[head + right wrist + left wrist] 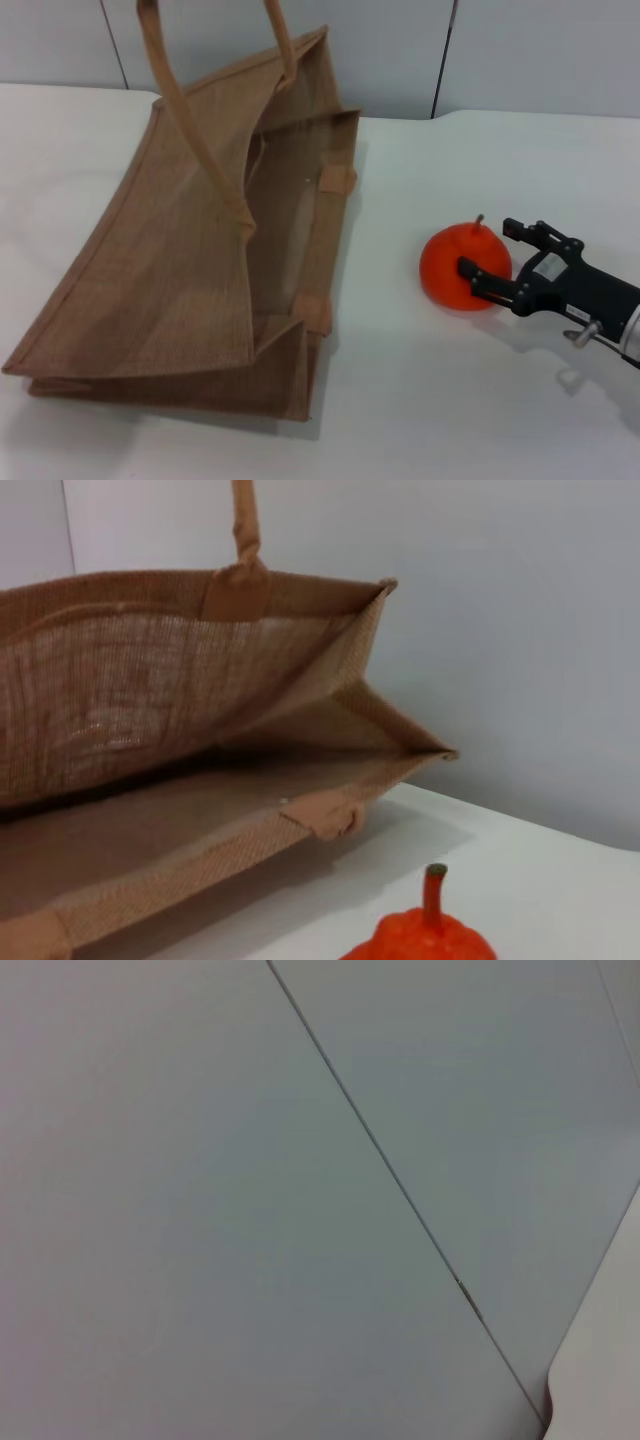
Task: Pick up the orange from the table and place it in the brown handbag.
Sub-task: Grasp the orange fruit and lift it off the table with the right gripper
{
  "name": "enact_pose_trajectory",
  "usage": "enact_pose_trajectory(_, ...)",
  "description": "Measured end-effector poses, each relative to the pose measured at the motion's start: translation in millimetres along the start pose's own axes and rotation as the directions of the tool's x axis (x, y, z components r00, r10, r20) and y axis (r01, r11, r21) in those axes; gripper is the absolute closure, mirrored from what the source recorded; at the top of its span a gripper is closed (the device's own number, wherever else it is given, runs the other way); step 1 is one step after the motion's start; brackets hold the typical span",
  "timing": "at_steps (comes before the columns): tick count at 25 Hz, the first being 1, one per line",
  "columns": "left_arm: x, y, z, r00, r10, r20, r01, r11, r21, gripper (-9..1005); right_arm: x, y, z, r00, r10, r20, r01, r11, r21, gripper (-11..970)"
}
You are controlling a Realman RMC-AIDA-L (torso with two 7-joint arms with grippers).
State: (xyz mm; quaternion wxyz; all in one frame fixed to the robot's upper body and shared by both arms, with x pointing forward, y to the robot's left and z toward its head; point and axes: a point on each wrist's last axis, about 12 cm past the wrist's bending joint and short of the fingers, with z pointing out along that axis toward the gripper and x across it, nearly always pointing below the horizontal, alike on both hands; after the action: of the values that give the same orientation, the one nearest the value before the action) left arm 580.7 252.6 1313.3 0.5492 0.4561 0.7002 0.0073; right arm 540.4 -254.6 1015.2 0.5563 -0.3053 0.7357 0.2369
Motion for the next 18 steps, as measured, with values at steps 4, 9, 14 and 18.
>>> enact_pose_trajectory(4,-1,0.0,0,1.0,0.001,0.002,-0.001,1.0,0.001,866,-4,0.3,6,1.0,-0.008,-0.005,0.008,1.0,-0.016,64)
enact_pose_trajectory(9,-3,0.3,1,1.0,0.005,0.006,-0.005,1.0,0.001,866,-6,4.5,15,0.999,-0.018,-0.047,0.014,0.997,-0.073,64)
enact_pose_trajectory(14,-4,0.5,1,1.0,0.007,0.009,-0.007,1.0,0.001,866,-6,4.6,22,0.993,0.002,-0.114,-0.013,0.995,-0.094,68)
enact_pose_trajectory(18,-2,0.7,1,1.0,0.006,0.001,-0.006,1.0,-0.002,866,-6,3.5,22,0.993,0.015,-0.116,-0.026,0.995,-0.093,73)
